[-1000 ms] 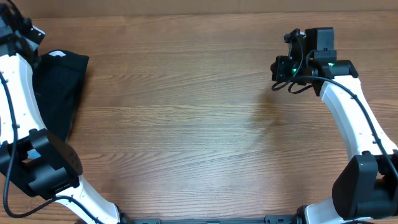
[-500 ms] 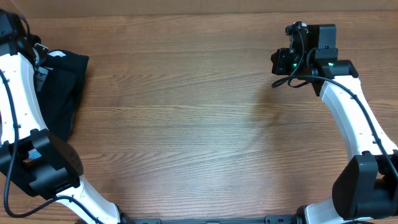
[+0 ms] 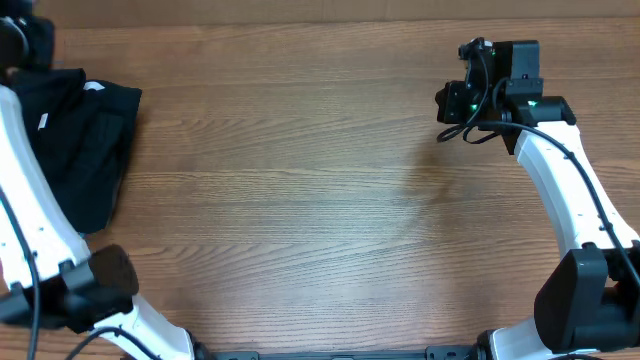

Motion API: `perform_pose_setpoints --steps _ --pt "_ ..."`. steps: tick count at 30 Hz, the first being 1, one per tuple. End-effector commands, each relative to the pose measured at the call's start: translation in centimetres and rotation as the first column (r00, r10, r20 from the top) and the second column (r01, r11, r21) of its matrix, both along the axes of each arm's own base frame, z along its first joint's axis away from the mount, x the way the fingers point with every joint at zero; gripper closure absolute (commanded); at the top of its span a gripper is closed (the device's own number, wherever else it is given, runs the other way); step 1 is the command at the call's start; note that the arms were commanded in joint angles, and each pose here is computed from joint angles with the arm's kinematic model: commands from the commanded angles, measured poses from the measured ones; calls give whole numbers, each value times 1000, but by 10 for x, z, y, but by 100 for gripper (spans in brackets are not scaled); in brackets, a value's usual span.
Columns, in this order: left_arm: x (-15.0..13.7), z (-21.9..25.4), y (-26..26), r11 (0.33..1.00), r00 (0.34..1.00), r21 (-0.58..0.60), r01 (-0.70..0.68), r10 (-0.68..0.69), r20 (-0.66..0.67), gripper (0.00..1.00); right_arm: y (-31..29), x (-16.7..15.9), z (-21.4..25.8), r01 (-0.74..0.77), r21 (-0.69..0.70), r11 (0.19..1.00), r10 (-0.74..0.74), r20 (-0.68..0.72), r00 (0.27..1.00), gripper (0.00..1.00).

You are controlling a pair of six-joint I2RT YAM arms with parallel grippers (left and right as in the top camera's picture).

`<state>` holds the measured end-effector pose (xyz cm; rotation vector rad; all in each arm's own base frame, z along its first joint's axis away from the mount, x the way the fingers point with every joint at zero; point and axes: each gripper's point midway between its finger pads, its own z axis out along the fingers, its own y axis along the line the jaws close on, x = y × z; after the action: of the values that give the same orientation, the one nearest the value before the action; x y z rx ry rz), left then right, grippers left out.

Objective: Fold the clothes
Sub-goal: 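Release the shirt on the stack and press it down with the left gripper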

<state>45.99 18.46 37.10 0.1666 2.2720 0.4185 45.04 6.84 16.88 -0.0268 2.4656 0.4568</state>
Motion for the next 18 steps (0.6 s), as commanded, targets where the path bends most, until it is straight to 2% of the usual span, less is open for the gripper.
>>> perform_pose_setpoints --steps 1,2,4,6,8,12,15,17,18 --pt "-14 14 4 959 982 -239 -154 175 71 96 -3 -4 0 8 -2 1000 -9 -20 1000 95" --pt "-22 5 13 921 966 -313 -230 255 40 96 -3 -7 -2 8 -3 1000 -8 -38 999 92" --pt "-38 -16 33 803 911 -456 -383 409 -45 96 -3 -14 -7 8 -5 1000 -8 -73 997 92" --pt "-49 -40 45 693 893 -584 -422 427 -139 96 -4 -23 -14 9 -10 1000 -10 -116 993 92" --pt "-56 -68 55 616 884 -646 -452 407 -230 96 -4 -29 -22 8 -11 1000 -10 -146 989 92" --pt "-44 -142 52 447 877 -755 -479 265 -400 96 -4 -43 -44 8 -13 1000 -10 -209 978 92" --pt "-29 -193 40 323 894 -835 -445 98 -438 96 -5 -52 -56 7 -15 1000 -10 -243 970 92" --pt "-34 -227 32 240 868 -841 -485 16 -496 96 -5 -55 -60 4 -17 1000 -8 -255 967 92" --pt "-40 -242 28 220 847 -829 -514 -24 -531 96 -5 -55 -60 4 -17 1000 -8 -255 967 92"
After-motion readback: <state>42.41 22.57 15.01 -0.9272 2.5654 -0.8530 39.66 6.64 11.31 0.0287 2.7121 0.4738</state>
